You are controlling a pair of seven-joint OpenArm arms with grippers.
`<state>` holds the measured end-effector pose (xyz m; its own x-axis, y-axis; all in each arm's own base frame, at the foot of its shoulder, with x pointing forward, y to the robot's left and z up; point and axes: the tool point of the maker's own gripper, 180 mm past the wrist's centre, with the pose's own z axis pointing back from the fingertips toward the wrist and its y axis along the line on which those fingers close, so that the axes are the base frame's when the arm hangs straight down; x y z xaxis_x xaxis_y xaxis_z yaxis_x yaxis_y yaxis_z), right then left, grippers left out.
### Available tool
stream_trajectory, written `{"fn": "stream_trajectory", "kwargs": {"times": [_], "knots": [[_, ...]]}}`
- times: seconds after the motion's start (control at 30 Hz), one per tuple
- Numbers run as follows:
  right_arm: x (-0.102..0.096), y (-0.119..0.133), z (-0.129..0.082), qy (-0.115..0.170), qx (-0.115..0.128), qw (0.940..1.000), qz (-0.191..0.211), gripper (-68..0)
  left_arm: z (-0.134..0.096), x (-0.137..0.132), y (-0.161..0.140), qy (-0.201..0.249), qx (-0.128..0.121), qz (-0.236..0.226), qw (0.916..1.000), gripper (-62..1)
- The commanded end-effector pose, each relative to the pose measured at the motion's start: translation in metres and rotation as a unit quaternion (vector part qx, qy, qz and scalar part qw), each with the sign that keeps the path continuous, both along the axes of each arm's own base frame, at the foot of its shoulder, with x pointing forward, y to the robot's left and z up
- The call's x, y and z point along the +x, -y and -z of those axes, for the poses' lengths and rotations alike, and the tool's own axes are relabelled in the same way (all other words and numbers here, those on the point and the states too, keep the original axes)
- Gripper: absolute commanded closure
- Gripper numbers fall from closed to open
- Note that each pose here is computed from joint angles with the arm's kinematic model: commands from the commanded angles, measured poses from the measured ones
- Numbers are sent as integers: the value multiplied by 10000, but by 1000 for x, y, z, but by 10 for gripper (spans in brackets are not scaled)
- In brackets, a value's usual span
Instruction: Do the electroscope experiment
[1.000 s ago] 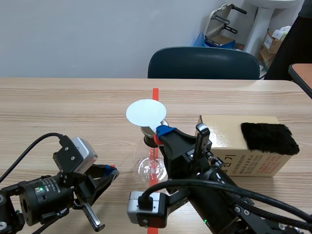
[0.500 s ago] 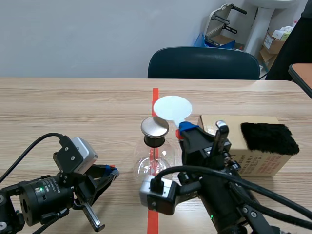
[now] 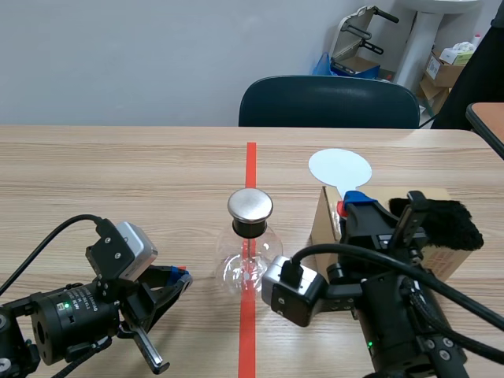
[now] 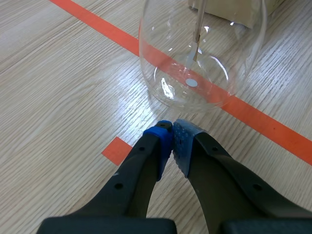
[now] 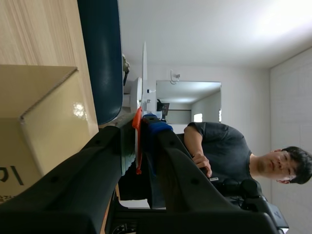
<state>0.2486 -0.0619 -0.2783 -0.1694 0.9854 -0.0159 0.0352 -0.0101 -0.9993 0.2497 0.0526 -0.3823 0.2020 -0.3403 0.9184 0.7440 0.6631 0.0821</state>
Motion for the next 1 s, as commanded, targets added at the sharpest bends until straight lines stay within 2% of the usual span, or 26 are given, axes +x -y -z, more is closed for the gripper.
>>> {"fn": "stream_trajectory", "kwargs": {"times": [0.0,0.3,0.47,0.77,0.97], "knots": [[2,2,-10,175,31,9998,14,-4,-12,5,5,153,-164,1,9997,-40],[-1,-7,-8,132,15,9996,-237,-4,-12,5,5,151,-163,0,9998,-40],[-5,-20,-8,132,-6,9980,-617,-4,-12,5,5,151,-163,0,9998,-40],[-18,-52,-6,110,-122,9875,-1568,-4,-12,5,5,151,-163,0,9998,-40],[-25,-64,-5,110,-164,9806,-1952,-4,-12,5,5,151,-163,0,9998,-40]]}}
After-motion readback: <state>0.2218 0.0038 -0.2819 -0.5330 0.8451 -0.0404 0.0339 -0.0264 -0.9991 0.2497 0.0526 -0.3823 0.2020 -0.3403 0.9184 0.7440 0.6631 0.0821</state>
